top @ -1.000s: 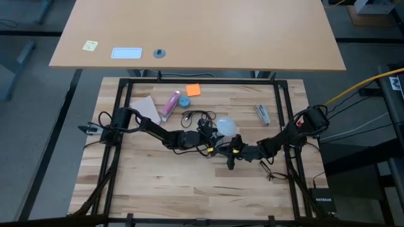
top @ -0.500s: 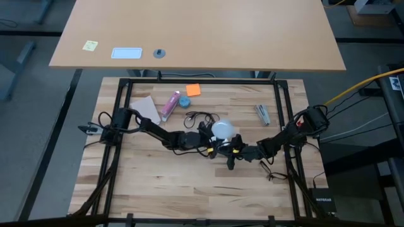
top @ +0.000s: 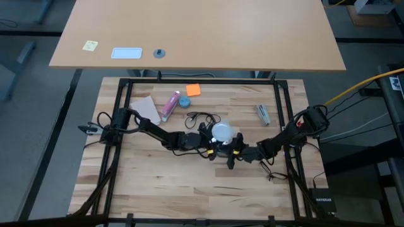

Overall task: Screw lightbulb
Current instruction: Remove the lightbulb from the lamp

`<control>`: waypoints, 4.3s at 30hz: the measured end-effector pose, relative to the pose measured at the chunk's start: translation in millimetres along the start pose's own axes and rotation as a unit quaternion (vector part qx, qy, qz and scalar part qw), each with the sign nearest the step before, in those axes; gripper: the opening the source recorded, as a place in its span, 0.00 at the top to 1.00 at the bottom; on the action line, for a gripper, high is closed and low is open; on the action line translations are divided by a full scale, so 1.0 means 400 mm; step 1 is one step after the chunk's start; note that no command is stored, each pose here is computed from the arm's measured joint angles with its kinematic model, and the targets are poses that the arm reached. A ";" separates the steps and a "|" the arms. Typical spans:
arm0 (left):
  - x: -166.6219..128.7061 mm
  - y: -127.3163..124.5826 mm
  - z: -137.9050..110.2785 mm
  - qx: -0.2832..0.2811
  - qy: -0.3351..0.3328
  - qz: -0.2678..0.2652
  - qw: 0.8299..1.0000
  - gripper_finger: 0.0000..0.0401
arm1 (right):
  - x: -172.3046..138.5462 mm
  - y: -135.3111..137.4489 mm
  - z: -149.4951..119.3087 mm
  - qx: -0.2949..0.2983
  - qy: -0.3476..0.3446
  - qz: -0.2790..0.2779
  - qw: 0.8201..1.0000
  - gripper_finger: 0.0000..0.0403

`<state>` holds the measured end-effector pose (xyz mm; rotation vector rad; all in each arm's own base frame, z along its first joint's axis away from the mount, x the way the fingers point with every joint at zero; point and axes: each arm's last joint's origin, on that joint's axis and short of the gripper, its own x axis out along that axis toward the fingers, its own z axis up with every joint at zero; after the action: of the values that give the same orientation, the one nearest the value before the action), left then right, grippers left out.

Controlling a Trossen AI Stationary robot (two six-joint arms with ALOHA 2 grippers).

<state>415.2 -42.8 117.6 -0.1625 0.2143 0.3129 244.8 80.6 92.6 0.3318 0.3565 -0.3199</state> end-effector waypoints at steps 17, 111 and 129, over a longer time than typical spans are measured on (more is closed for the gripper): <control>0.005 0.014 0.000 0.014 0.007 0.007 1.000 0.62 | -0.020 -0.004 0.004 -0.024 0.068 0.028 0.997 0.85; -0.013 -0.030 -0.002 0.016 0.000 -0.030 0.999 0.62 | -0.022 -0.017 0.062 -0.090 0.104 -0.179 0.974 0.85; -0.015 -0.033 -0.007 0.021 0.006 -0.033 0.999 0.62 | 0.010 -0.029 0.041 -0.208 0.127 -0.174 0.954 0.85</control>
<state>413.4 -57.4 118.1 -0.1294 0.2264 0.2424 248.9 63.2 102.6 -0.1108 0.7263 -0.5374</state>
